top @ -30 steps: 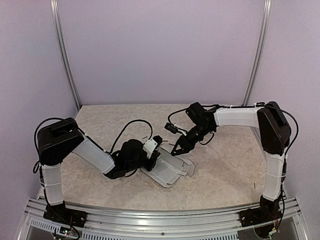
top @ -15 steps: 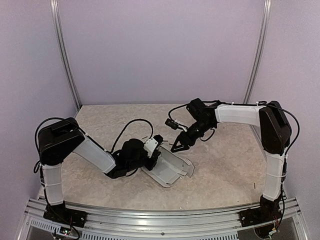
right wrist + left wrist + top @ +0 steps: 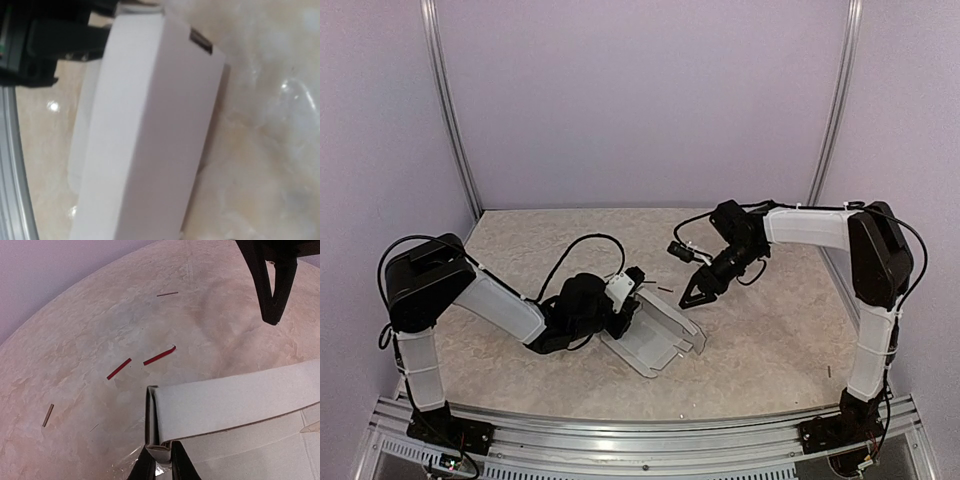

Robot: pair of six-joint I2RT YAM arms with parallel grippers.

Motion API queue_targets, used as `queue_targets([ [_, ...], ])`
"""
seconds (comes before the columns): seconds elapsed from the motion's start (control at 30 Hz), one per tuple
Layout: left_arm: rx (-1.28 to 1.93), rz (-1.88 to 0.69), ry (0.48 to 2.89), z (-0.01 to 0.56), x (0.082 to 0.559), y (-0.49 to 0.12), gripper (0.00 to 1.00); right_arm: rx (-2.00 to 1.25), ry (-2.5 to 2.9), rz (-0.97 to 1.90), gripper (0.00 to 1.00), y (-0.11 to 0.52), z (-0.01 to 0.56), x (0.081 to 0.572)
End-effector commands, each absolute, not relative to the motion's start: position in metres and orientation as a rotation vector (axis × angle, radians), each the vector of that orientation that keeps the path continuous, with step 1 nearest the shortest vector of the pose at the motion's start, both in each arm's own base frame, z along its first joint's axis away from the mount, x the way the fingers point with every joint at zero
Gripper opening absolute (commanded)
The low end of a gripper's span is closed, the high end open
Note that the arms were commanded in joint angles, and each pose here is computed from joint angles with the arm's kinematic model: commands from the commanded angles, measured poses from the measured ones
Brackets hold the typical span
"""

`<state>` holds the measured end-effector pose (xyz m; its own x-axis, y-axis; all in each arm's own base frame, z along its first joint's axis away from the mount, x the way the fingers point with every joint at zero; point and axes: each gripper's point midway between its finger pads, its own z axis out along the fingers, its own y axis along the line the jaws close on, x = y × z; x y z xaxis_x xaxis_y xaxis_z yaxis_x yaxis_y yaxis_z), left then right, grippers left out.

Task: Fold the paper box

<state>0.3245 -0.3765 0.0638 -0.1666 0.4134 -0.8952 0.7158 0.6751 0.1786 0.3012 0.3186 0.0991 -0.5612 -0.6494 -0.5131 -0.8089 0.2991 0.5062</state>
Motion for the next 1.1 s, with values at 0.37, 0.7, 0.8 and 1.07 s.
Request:
queue_targets([
  [0.37,1.027,-0.408,1.804,0.095,0.278,-0.371,0.50,-1.448,2.291,0.889,0.52,0.281,0.103,0.288],
  [0.7,1.169,-0.510,1.782,0.160,0.308,-0.408,0.59,-1.498,2.256,0.577,0.49,0.235,0.077,0.281],
  [0.8,1.271,-0.527,1.782,0.147,0.320,-0.422,0.58,-1.524,2.240,0.566,0.49,0.236,0.071,0.277],
  [1.07,1.399,-0.640,1.857,0.111,0.334,-0.419,0.57,-1.679,2.206,0.540,0.51,0.260,0.051,0.251],
])
